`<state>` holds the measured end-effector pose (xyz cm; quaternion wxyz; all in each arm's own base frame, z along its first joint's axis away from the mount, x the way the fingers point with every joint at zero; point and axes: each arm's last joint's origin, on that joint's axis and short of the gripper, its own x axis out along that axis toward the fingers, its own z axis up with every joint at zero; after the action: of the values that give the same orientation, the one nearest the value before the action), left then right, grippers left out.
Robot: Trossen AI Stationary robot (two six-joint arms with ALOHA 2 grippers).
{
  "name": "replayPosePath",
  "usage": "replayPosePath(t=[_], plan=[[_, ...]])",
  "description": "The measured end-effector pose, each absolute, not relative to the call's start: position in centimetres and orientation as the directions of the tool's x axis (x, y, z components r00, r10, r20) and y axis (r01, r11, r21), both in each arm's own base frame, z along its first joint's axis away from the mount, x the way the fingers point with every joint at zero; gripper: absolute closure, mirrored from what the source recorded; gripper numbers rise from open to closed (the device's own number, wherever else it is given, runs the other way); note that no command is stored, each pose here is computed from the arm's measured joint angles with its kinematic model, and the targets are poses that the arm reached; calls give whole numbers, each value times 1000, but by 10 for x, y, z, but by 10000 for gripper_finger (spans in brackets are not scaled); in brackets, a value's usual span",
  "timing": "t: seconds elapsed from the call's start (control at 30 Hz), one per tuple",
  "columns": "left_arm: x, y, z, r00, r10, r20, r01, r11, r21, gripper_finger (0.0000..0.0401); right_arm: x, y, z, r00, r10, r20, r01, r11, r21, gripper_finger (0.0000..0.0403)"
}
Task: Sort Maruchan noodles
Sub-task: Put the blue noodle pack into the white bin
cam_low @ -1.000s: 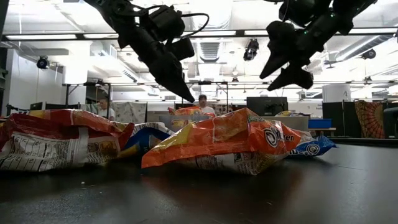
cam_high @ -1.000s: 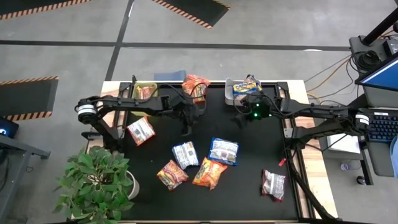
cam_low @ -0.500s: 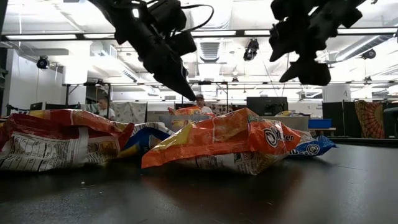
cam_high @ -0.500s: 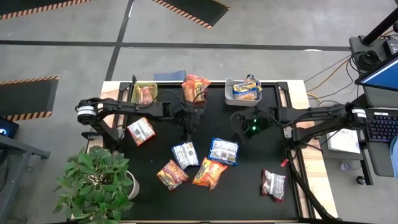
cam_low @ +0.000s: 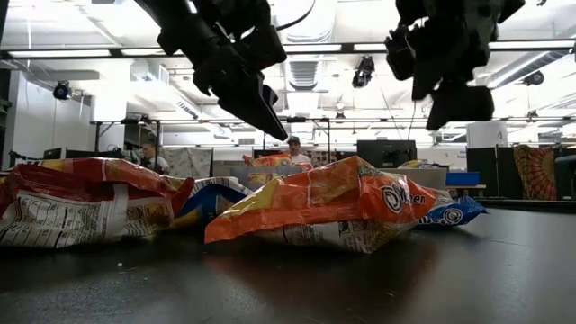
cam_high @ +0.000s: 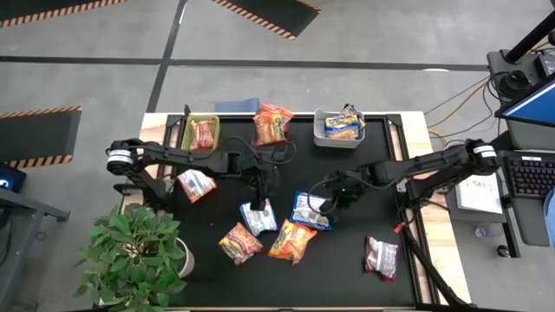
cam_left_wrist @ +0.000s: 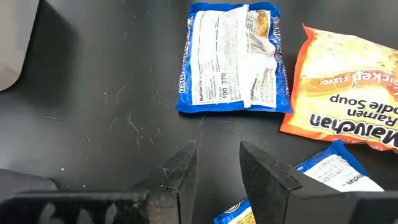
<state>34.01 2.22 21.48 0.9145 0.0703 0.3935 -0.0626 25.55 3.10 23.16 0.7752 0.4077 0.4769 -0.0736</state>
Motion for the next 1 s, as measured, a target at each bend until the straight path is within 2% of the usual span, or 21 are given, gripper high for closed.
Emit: replayPosePath(t=[0.1, 0.23, 0.43, 0.67, 0.73, 0.87, 1.0], plan=[[340, 21, 215, 683, -57, -729, 169, 982, 82, 299, 262, 35, 222, 505, 213, -836, 372, 821, 433, 197], [340, 21, 215, 683, -56, -729, 163, 983, 78, 299, 271, 35, 203, 461, 87, -883, 311, 916, 252, 197], [343, 22, 217, 711, -54, -701, 161, 983, 87, 299, 289, 39, 177, 444, 88, -892, 212, 956, 200, 197], [346, 22, 220, 740, -40, -671, 151, 983, 108, 299, 298, 35, 165, 451, 38, -892, 208, 967, 146, 206], [346, 22, 221, 744, -36, -667, 153, 981, 118, 299, 299, 31, 165, 460, -32, -887, 217, 973, 77, 224], [346, 23, 221, 745, -12, -667, 143, 979, 142, 299, 297, 20, 167, 459, -204, -865, 277, 958, -79, 285], [346, 25, 221, 744, 19, -668, 129, 977, 172, 299, 297, 13, 174, 481, -227, -847, 280, 955, -96, 347]])
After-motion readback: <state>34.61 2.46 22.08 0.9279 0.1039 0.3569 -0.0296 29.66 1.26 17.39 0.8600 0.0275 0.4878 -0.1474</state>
